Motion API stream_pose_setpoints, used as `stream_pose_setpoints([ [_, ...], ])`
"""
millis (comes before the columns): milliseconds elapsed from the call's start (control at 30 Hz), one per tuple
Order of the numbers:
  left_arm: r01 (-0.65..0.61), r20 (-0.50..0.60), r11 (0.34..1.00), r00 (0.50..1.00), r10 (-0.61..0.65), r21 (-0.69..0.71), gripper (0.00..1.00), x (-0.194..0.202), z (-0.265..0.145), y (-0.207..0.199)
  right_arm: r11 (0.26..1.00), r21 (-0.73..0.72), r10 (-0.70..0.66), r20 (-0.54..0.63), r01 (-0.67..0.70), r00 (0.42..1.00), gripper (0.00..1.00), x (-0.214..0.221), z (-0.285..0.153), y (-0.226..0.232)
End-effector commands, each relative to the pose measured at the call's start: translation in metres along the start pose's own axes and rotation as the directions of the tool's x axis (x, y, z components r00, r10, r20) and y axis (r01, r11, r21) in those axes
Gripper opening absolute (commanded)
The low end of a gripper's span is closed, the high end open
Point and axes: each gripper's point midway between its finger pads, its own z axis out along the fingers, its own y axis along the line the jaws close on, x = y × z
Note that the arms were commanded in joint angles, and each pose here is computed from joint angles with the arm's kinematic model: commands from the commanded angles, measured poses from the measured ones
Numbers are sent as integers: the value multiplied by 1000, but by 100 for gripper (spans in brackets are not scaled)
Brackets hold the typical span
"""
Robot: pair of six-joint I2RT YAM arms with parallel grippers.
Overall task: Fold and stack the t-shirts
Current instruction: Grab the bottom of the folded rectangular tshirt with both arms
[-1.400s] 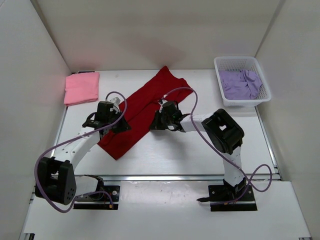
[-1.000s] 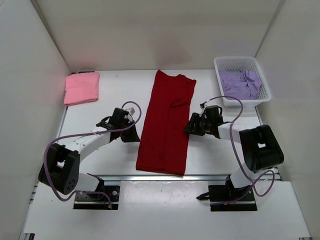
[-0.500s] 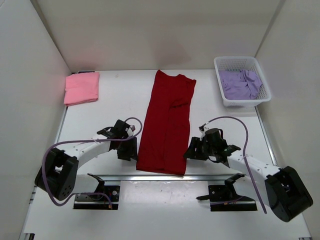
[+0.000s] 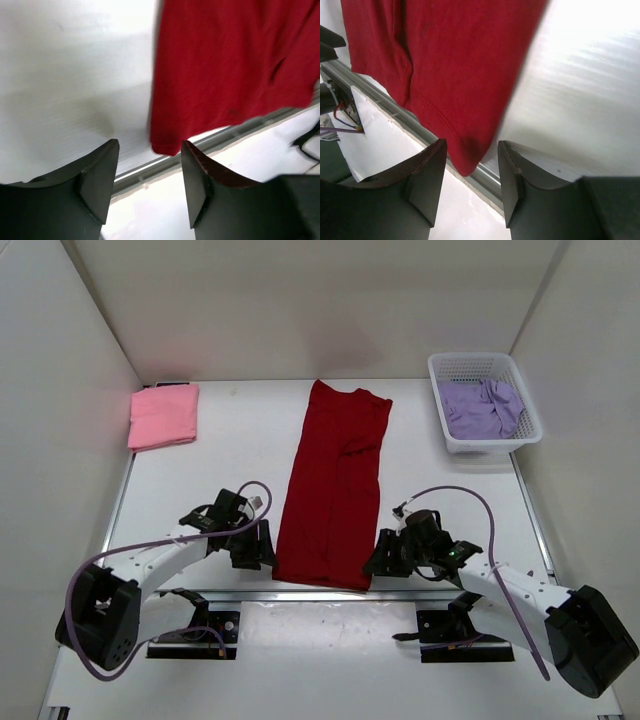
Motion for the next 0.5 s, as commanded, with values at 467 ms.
stream_pose_setpoints([
  [467, 2, -59, 996, 998, 3, 88, 32, 16, 22, -16, 997, 61, 54, -155, -45, 986, 18, 41, 4, -21],
])
